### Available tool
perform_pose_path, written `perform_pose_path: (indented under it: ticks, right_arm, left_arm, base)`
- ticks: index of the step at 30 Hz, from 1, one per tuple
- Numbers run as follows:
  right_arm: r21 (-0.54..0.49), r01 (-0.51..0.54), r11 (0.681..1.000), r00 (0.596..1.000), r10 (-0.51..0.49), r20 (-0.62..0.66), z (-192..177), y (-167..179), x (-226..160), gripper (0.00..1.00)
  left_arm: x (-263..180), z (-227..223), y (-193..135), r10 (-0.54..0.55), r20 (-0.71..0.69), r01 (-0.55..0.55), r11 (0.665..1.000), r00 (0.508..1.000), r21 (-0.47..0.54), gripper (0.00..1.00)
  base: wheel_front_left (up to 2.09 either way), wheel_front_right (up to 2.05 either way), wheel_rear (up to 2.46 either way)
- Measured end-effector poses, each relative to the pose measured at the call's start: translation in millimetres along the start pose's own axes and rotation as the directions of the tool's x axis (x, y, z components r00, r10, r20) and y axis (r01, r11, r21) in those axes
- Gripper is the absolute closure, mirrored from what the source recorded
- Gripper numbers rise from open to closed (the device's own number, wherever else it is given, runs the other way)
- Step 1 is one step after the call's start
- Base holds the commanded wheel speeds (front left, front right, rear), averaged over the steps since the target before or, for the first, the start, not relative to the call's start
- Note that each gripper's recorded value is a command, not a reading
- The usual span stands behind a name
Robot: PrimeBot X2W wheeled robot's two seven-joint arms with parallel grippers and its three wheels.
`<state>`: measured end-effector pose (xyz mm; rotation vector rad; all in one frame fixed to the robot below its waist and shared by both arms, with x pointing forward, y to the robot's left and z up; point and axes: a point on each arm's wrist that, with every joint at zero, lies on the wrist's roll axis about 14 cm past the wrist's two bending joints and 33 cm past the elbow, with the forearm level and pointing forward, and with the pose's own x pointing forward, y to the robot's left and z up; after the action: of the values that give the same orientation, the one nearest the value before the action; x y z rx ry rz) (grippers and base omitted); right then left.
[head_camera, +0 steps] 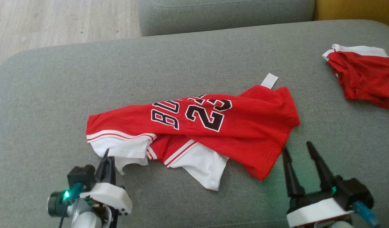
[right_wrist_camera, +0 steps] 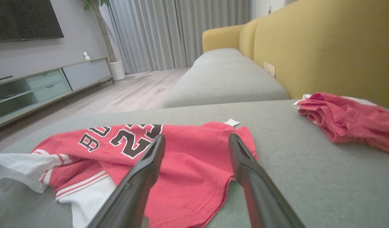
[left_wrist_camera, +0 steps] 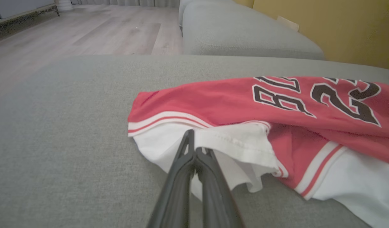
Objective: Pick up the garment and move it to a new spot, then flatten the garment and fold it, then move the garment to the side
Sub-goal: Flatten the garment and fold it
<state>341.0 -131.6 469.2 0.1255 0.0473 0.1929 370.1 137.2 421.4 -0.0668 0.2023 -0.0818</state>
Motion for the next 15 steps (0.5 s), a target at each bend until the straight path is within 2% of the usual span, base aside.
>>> perform_pose_path:
  ticks: [3,5,10,12,13,15]
  right_arm:
    - [0.018,-0.01,1.0,0.999,0.01,-0.034,-11,4,-1,0.0]
    - [0.042,-0.022,0.999,0.995,0.026,-0.098,-31,10,-5,0.0]
    - [0.06,-0.046,0.997,0.989,0.054,-0.137,-44,19,-5,0.0]
    - [0.058,-0.049,0.997,0.99,0.056,-0.127,-41,19,0,0.0]
    - [0.057,-0.051,0.997,0.991,0.058,-0.123,-39,19,2,0.0]
    - [0.057,-0.052,0.997,0.991,0.058,-0.117,-38,19,5,0.0]
  left_arm:
    - [1,8,3,0.006,0.026,-0.006,1.0,1.0,0.01,1.0]
    - [-1,14,6,0.003,0.046,-0.004,1.0,0.999,0.028,1.0]
    - [-5,-1,0,-0.039,0.0,0.039,0.997,0.999,0.06,1.0]
    - [-8,-14,-4,-0.055,-0.04,0.058,0.995,0.998,0.084,0.28]
    - [-9,-19,-4,-0.056,-0.056,0.061,0.994,0.997,0.093,0.0]
    - [-11,-29,-1,-0.042,-0.088,0.05,0.994,0.995,0.098,0.0]
  base:
    - [0.0,0.0,0.0]
    - [0.0,0.0,0.0]
    - [0.0,0.0,0.0]
    - [0.0,0.0,0.0]
    - [0.0,0.0,0.0]
    - [0.0,0.0,0.0]
